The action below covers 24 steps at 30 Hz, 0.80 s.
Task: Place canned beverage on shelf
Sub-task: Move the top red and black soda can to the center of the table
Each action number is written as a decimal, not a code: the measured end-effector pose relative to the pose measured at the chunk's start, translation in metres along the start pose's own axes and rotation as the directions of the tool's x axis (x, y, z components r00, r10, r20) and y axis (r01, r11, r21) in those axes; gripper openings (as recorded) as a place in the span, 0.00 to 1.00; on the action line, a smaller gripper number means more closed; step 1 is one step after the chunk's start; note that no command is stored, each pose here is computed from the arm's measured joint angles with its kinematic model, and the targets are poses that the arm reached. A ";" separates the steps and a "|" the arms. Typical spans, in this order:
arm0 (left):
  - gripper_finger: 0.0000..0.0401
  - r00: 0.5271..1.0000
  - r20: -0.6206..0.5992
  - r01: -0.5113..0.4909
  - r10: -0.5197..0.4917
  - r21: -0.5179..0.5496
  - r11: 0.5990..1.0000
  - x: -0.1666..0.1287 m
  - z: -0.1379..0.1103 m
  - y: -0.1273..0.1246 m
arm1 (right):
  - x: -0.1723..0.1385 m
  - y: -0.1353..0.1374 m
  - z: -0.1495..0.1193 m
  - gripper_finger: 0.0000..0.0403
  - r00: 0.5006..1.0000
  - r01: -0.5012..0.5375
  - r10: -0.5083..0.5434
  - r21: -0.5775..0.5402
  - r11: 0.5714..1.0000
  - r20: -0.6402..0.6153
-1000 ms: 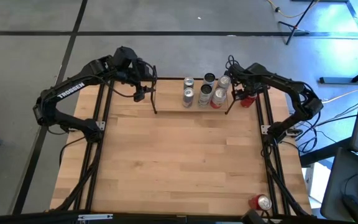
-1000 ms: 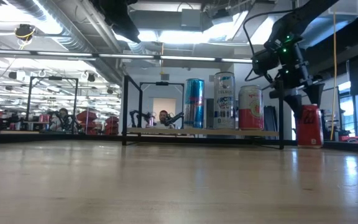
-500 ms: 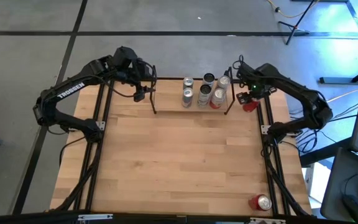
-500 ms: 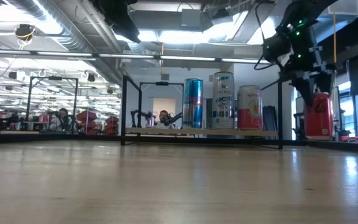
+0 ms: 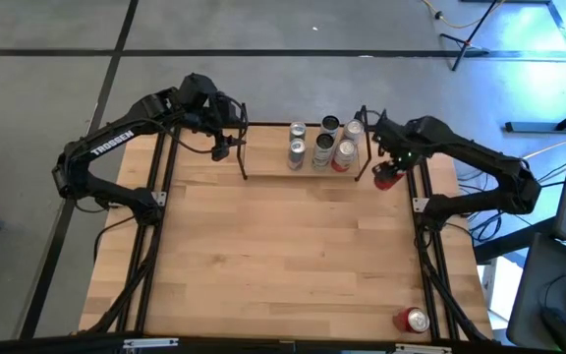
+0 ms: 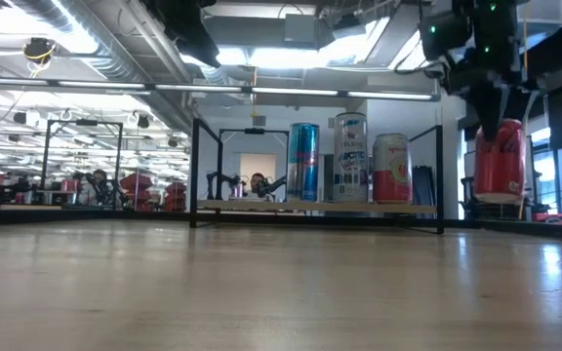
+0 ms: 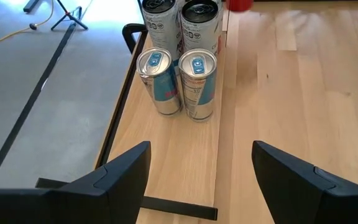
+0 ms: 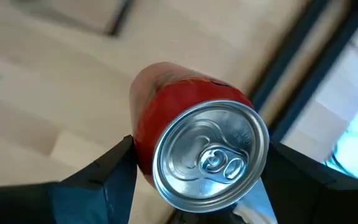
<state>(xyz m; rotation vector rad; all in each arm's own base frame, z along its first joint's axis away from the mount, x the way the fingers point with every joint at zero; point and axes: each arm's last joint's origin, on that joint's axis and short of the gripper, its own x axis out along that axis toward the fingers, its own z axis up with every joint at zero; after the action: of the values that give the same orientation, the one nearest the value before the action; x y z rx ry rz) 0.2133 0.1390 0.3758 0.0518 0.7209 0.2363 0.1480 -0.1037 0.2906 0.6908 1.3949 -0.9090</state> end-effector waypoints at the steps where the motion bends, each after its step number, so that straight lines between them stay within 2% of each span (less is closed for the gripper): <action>1: 0.67 1.000 0.001 0.001 -0.001 -0.007 1.000 0.000 0.000 0.000 | -0.001 0.006 -0.003 0.65 1.000 -0.016 0.016 -0.035 0.999 0.008; 5: 0.67 1.000 0.002 0.006 -0.006 -0.014 1.000 0.001 0.001 -0.002 | -0.005 0.031 -0.016 0.65 0.998 -0.052 0.057 -0.182 0.982 0.022; 9: 0.67 1.000 0.004 0.019 -0.019 -0.033 0.999 0.001 0.002 -0.006 | -0.010 0.059 -0.025 0.65 0.983 -0.118 0.153 -0.295 0.948 0.099; 13: 0.67 0.999 0.005 0.041 -0.041 -0.060 0.997 0.003 0.004 -0.013 | -0.013 0.086 -0.031 0.65 0.951 -0.173 0.259 -0.404 0.898 0.167; 16: 0.67 0.997 0.005 0.075 -0.075 -0.064 0.995 0.004 0.006 -0.021 | -0.011 0.111 -0.031 0.65 0.922 -0.195 0.332 -0.498 0.845 0.201; 19: 0.67 0.994 0.002 0.106 -0.106 -0.070 0.992 0.005 0.008 -0.031 | -0.005 0.135 -0.028 0.65 0.893 -0.214 0.389 -0.547 0.809 0.226; 24: 0.67 0.987 0.001 0.160 -0.160 -0.067 0.985 0.006 0.012 -0.049 | 0.003 0.171 -0.020 0.65 0.899 -0.179 0.388 -0.637 0.750 0.204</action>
<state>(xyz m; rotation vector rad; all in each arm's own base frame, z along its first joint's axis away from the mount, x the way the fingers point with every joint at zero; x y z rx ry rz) 0.2357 0.0931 0.3746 -0.0700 0.7177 0.1065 0.2837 0.0000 0.2675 0.2288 1.1390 -0.2647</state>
